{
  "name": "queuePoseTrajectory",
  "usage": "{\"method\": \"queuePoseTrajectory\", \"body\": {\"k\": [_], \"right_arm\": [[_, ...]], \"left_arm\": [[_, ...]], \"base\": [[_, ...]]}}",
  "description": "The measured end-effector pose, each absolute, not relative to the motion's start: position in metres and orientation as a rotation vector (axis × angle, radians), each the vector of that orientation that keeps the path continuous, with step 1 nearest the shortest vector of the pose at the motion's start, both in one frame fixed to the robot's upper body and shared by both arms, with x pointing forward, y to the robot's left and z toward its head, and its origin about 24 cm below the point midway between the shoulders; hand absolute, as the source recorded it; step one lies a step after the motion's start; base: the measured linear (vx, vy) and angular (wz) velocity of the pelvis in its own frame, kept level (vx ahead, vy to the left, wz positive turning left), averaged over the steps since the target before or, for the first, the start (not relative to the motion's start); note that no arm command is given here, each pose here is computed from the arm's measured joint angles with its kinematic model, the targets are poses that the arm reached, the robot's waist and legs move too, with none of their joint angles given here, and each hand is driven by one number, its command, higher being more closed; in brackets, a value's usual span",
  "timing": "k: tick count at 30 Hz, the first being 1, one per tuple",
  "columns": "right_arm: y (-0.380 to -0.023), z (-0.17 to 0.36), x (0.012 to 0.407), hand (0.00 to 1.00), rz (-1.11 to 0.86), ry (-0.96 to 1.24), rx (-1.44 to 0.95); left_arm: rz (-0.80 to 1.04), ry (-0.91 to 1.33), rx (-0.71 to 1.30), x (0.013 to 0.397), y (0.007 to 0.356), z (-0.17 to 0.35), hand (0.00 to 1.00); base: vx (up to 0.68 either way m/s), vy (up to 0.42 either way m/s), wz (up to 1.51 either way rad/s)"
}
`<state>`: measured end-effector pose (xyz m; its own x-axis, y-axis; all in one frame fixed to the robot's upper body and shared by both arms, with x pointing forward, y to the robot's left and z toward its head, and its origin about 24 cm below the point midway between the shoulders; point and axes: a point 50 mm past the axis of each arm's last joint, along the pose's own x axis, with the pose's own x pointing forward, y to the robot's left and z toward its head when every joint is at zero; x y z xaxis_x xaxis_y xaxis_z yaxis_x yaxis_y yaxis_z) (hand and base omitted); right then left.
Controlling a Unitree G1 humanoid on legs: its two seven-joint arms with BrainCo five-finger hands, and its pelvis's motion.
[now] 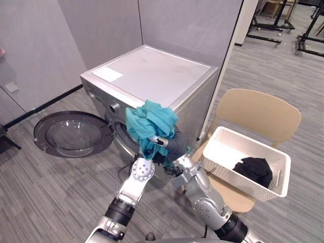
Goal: Pick up the laundry basket with both hands and put the clothes into the washing machine.
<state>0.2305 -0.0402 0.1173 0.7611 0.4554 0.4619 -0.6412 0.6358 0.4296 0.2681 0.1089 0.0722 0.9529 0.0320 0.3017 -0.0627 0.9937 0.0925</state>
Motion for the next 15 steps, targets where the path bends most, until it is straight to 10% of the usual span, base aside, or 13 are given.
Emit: {"method": "queuePoseTrajectory", "body": {"k": [15], "right_arm": [[-0.173,0.082,0.212,0.0,0.102,-0.319,-0.175]], "left_arm": [[0.324,-0.042,0.159,0.209,0.198,0.012,1.0]], "base": [[0.0,0.0,0.0]]}}
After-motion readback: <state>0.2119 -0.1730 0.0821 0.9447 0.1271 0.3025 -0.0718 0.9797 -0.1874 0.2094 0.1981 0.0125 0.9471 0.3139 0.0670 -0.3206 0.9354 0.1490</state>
